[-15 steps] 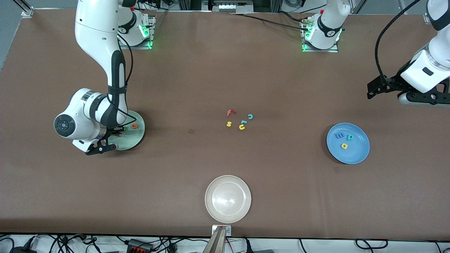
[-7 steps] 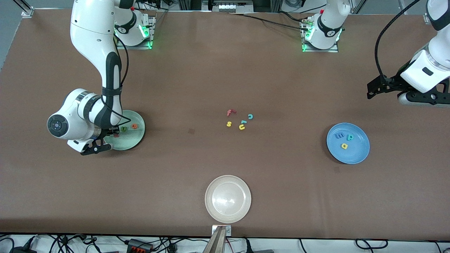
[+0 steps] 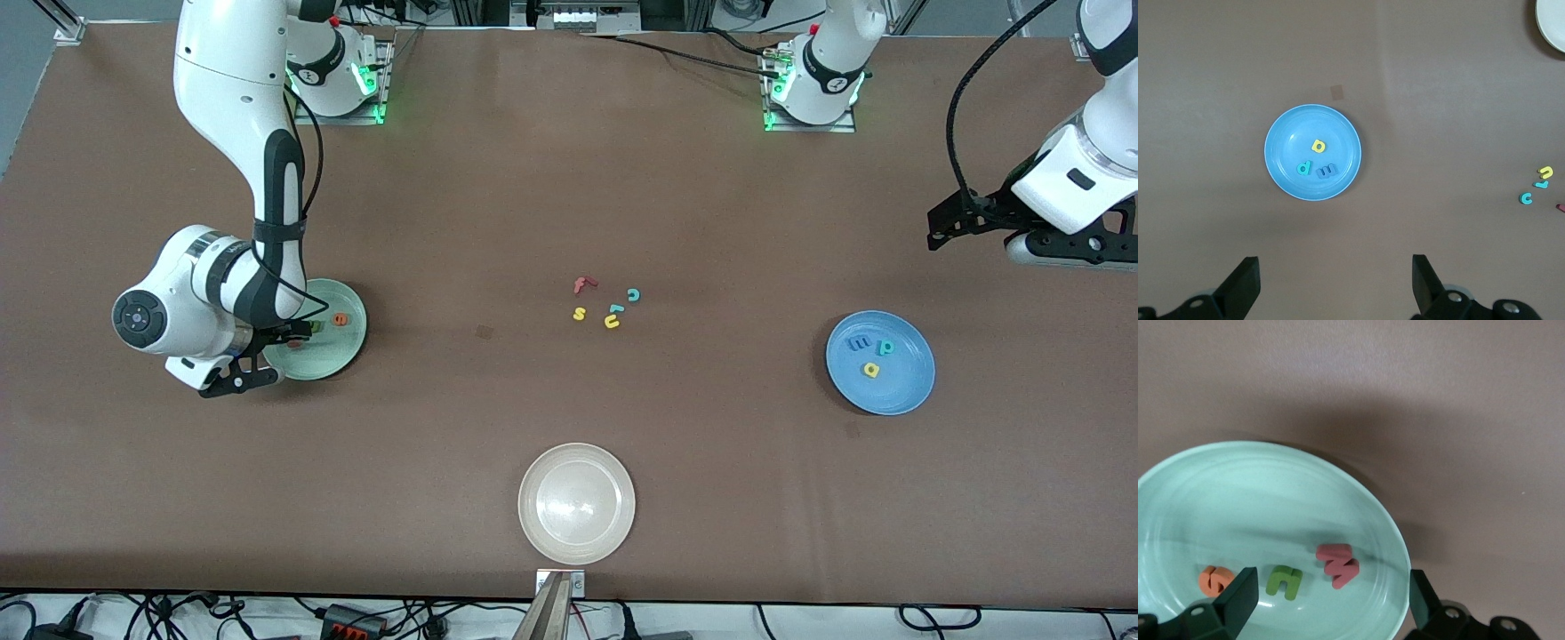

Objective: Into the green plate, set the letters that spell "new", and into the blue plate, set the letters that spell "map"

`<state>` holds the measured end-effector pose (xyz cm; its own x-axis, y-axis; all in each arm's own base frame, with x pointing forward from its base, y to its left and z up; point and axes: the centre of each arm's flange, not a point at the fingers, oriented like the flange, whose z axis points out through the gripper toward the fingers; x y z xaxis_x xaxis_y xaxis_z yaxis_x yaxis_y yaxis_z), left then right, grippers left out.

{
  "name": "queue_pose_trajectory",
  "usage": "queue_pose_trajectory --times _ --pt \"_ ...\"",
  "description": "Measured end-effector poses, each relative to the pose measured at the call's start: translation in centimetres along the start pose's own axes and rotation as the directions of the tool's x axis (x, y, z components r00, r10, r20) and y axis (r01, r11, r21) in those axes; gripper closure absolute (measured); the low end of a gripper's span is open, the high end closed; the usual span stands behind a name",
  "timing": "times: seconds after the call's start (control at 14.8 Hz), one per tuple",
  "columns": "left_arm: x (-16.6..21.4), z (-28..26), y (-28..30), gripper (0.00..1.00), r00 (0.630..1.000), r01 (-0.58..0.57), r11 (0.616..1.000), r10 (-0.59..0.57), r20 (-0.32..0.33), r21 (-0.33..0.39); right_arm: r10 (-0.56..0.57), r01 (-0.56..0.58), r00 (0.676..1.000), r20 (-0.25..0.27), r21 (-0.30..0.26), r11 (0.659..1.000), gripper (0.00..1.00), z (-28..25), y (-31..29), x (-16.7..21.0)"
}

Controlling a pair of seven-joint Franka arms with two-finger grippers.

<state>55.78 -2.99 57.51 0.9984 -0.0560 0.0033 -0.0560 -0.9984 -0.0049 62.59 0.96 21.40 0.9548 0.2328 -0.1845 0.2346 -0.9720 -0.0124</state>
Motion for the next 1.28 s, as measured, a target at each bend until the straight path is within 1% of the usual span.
queue_pose_trajectory --times 0.27,0.47,0.61,0.67,0.74,0.88,1.01,1.15,1.28 --pt "0.0 -0.2 0.1 0.0 1.0 -0.002 1.0 0.002 -0.004 0.0 0.011 -0.01 1.0 -0.028 0.037 0.999 0.0 -0.9 -0.5 0.7" --pt "0.0 -0.2 0.1 0.0 1.0 -0.002 1.0 0.002 -0.005 0.0 0.025 -0.021 0.999 -0.039 0.1 0.995 0.0 -2.1 -1.4 1.4" --pt "0.0 -0.2 0.1 0.0 1.0 -0.002 1.0 0.002 -0.005 0.0 0.075 -0.067 0.996 -0.054 0.138 0.988 0.0 -3.6 -2.0 1.8" --pt "0.0 -0.2 0.1 0.0 1.0 -0.002 1.0 0.002 -0.005 0.0 0.101 -0.091 0.993 -0.055 0.16 0.983 0.0 -4.3 -2.5 1.8" --pt "0.0 -0.2 0.1 0.0 1.0 -0.002 1.0 0.002 -0.005 0.0 0.121 -0.111 0.991 -0.051 0.168 0.98 0.0 -5.1 -3.1 1.9" --pt "0.0 -0.2 0.1 0.0 1.0 -0.002 1.0 0.002 -0.005 0.0 0.167 -0.16 0.985 -0.037 0.151 0.976 0.0 -7.2 -4.5 1.7" --pt "0.0 -0.2 0.1 0.0 1.0 -0.003 1.0 0.003 -0.005 0.0 0.197 -0.191 0.98 -0.033 0.128 0.973 0.0 -9.5 -6.1 1.5" --pt "0.0 -0.2 0.2 0.0 1.0 -0.003 1.0 0.003 -0.005 0.0 0.215 -0.211 0.976 -0.032 0.092 0.973 0.0 -12.1 -7.1 0.9" --pt "0.0 -0.2 0.2 0.0 1.0 -0.004 1.0 0.004 -0.004 0.0 0.23 -0.229 0.973 -0.023 0.058 0.972 0.0 -15.3 -6.7 -0.3"
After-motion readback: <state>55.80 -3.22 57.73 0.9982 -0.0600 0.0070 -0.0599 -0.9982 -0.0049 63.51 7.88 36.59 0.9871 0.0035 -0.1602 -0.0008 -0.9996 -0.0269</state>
